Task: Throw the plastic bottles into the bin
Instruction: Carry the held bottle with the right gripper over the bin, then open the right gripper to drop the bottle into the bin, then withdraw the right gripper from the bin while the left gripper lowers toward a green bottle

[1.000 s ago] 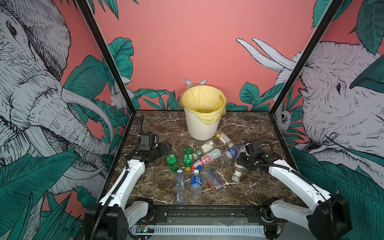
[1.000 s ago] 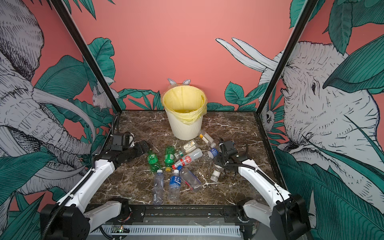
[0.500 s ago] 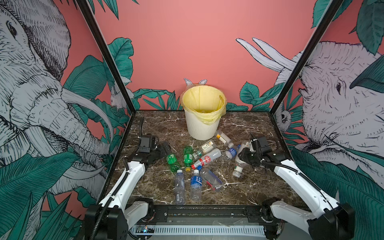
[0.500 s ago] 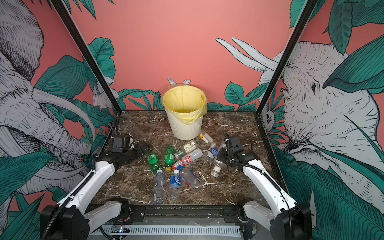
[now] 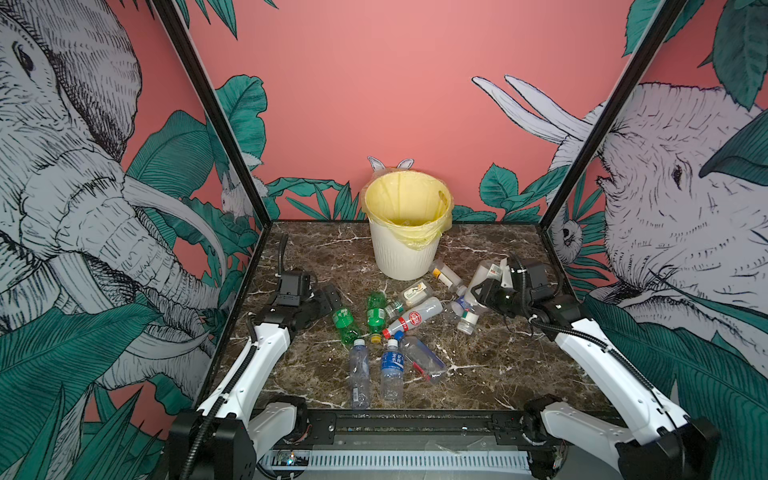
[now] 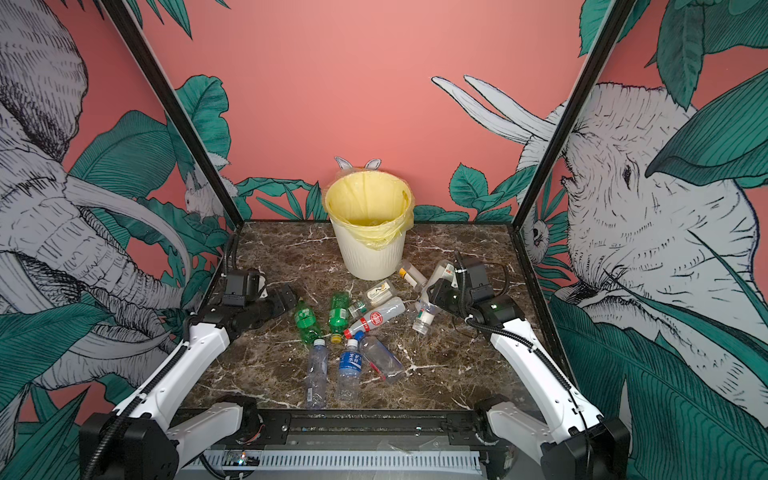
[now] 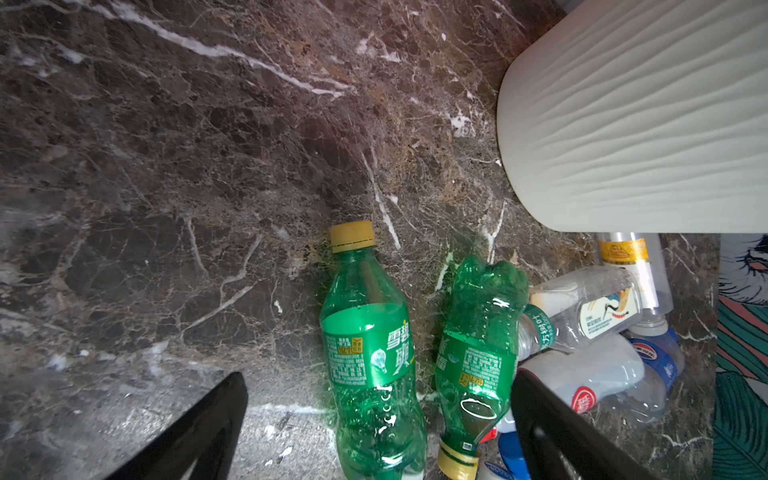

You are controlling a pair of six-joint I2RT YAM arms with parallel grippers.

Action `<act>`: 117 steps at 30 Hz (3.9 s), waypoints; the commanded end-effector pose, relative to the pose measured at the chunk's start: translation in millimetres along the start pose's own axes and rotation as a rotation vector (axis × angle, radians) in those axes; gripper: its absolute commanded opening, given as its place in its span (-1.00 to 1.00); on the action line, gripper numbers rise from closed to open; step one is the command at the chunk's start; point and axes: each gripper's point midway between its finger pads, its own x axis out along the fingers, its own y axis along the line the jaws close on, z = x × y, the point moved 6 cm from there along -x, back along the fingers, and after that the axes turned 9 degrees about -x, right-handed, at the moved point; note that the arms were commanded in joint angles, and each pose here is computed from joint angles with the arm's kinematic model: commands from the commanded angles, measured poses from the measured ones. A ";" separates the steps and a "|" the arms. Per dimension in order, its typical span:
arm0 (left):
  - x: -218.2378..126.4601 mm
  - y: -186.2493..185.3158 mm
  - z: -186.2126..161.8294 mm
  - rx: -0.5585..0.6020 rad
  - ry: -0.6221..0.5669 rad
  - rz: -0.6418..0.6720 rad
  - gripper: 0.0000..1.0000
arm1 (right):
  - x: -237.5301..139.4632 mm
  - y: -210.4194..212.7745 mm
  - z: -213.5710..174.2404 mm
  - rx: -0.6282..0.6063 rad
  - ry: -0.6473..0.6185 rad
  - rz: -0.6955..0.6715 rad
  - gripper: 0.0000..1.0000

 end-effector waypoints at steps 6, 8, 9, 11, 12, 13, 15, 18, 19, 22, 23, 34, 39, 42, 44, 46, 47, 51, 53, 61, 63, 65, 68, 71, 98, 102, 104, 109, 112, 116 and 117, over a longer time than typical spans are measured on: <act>-4.6 4.1 -2.5 -0.008 -0.007 0.003 0.99 | -17.9 29.4 31.7 -0.014 -0.136 0.155 -0.09; -5.2 5.0 -2.3 -0.009 -0.008 0.013 0.99 | -20.4 33.4 35.7 -0.016 -0.157 0.178 -0.09; -5.6 4.9 -2.6 -0.013 -0.006 0.013 0.99 | -21.7 34.9 37.4 -0.017 -0.166 0.185 -0.09; -5.6 4.3 -3.6 -0.019 -0.003 0.000 0.99 | -25.3 38.5 41.7 -0.017 -0.185 0.201 -0.09; -5.1 4.0 -3.6 -0.019 -0.005 -0.004 0.99 | -27.1 40.0 43.4 -0.017 -0.193 0.207 -0.09; -5.2 4.2 -3.3 -0.018 -0.009 -0.004 0.99 | -29.5 41.2 45.5 -0.022 -0.205 0.210 -0.09; -5.1 4.9 -3.3 -0.016 -0.009 0.004 0.99 | -34.6 43.5 50.1 -0.030 -0.231 0.211 -0.09; -5.0 3.6 -3.4 -0.028 -0.003 -0.006 0.99 | -43.7 48.7 58.2 -0.040 -0.273 0.224 -0.09; -4.6 3.0 -3.3 -0.027 -0.004 -0.012 0.99 | -46.8 51.0 61.0 -0.042 -0.287 0.233 -0.09; -3.8 3.5 -2.4 -0.024 -0.008 -0.003 0.99 | -53.8 57.0 68.4 -0.050 -0.329 0.263 -0.09; -3.8 3.5 -2.2 -0.028 -0.004 0.000 0.99 | -56.4 59.5 71.3 -0.052 -0.345 0.274 -0.09; -5.0 1.3 -0.9 -0.020 -0.008 -0.009 0.99 | -66.5 83.2 97.6 -0.044 -0.436 0.397 -0.09; -5.0 1.7 -0.7 -0.024 -0.007 -0.003 0.99 | -66.6 92.6 107.7 -0.057 -0.467 0.447 -0.08; -4.3 3.1 -1.4 -0.019 -0.009 0.001 0.99 | -70.1 93.1 107.0 -0.082 -0.485 0.453 -0.07; -3.9 6.3 -3.2 -0.018 -0.006 0.017 0.99 | -72.5 90.2 102.7 -0.089 -0.496 0.451 -0.07; -3.4 7.6 -5.1 -0.022 -0.003 0.014 0.99 | -75.8 86.3 97.3 -0.089 -0.505 0.448 -0.06; -2.5 8.3 -5.8 -0.021 -0.004 0.012 0.99 | -76.4 84.2 93.4 -0.090 -0.506 0.449 -0.05; -0.9 11.7 -6.0 -0.010 -0.010 0.033 0.99 | -75.4 75.7 81.5 -0.088 -0.507 0.441 -0.04; 0.4 11.2 -6.6 -0.011 -0.001 0.028 0.99 | -78.0 75.7 82.1 -0.087 -0.516 0.442 -0.04; 2.2 9.3 -8.0 -0.011 0.014 0.012 0.99 | -84.3 120.0 136.3 -0.126 -0.578 0.534 -0.04; 1.2 9.6 -8.6 -0.012 0.010 0.006 0.99 | -82.0 140.1 159.1 -0.142 -0.600 0.563 -0.04; -1.1 10.2 -9.4 -0.018 0.007 0.004 0.99 | -68.5 157.5 179.7 -0.157 -0.608 0.565 -0.05; -4.0 10.2 -11.3 -0.030 0.005 -0.007 0.99 | -28.1 180.7 204.8 -0.183 -0.565 0.528 0.14; -6.6 11.4 -12.3 -0.040 -0.001 -0.009 0.99 | 1.6 201.4 222.0 -0.224 -0.486 0.526 0.94; 4.5 14.8 -15.3 -0.055 0.021 -0.002 0.99 | -65.0 113.7 105.2 -0.377 -0.523 0.288 0.99; 3.1 16.8 -15.8 -0.049 0.025 0.017 0.99 | -52.9 99.1 90.4 -0.352 -0.483 0.251 0.99; 3.6 16.4 -17.0 -0.049 0.031 0.010 0.99 | -47.9 92.6 83.7 -0.330 -0.472 0.245 0.99; 6.3 18.9 -19.3 -0.051 0.042 0.019 0.99 | -37.1 73.9 67.4 -0.286 -0.451 0.197 0.98; 8.1 18.9 -20.9 -0.051 0.050 0.008 0.99 | -32.5 64.5 59.1 -0.279 -0.418 0.155 0.98; 11.6 23.2 -24.1 -0.055 0.061 0.027 0.99 | -26.6 53.5 49.4 -0.278 -0.379 0.106 0.99; 12.6 23.6 -25.6 -0.061 0.069 0.023 0.99 | -25.7 51.3 47.4 -0.278 -0.370 0.093 0.98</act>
